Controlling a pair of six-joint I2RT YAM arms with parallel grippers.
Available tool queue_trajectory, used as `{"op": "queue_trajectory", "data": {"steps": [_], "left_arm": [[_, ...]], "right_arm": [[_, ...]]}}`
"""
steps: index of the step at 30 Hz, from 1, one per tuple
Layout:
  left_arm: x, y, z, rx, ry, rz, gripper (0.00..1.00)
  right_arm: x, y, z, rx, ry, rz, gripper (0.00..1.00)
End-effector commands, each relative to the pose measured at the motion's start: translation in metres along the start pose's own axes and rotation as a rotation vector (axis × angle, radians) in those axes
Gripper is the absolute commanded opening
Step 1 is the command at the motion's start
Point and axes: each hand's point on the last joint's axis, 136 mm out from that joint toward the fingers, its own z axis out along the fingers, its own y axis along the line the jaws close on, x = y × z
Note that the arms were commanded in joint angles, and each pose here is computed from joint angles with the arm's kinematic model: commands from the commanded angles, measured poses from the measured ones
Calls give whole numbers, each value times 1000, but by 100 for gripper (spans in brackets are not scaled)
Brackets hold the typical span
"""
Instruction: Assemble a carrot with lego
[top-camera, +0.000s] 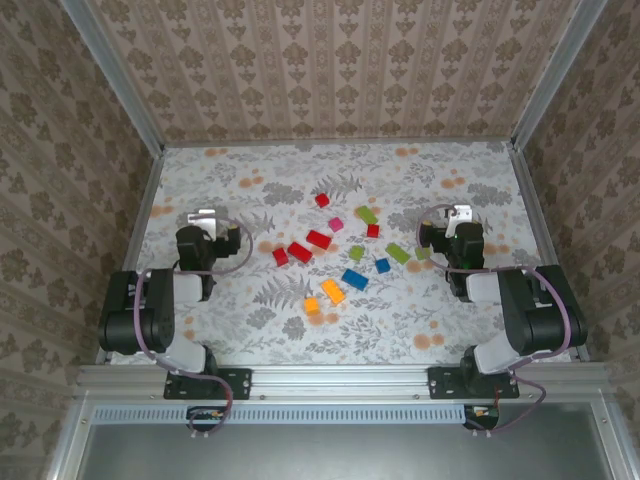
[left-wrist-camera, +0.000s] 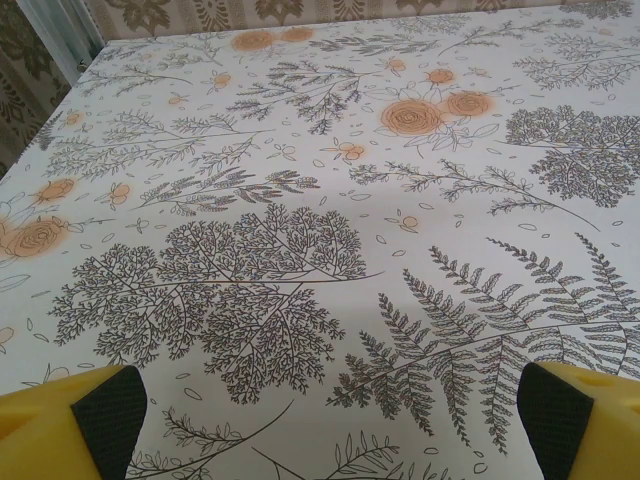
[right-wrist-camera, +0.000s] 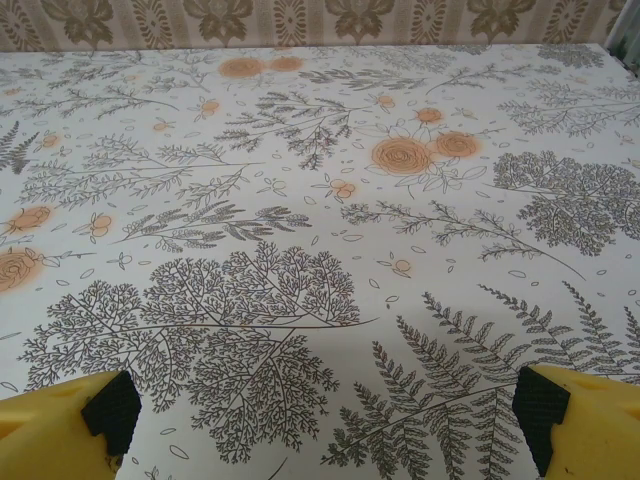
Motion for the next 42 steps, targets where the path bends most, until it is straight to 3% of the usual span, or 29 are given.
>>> {"op": "queue_trajectory", "data": {"steps": [1,25,29,32,35,38,42], "left_arm": [[-14,0,3,-2,-45,32,100],[-14,0,3,-5,-47,36,100],[-26,3,-5,-81,-49,59,100],[-38,8,-17,-151,-75,75,100],[-60,-1,-32,-198,-100,140,100],[-92,-7,-49,-190,-142,62,100],[-120,-11,-70,-113,-73,-25,100]], "right_arm": [[-13,-4,4,19,-40,18,100],[-14,-4,3,24,-42,17,100],[-26,-15,-3,127,-46,21,100],[-42,-29,-8,277,93,37,100],[-55,-41,-13,377,236,219,100],[-63,-24,-18,290,317,272,96],[-83,24,-46,-8,258,336,82]]}}
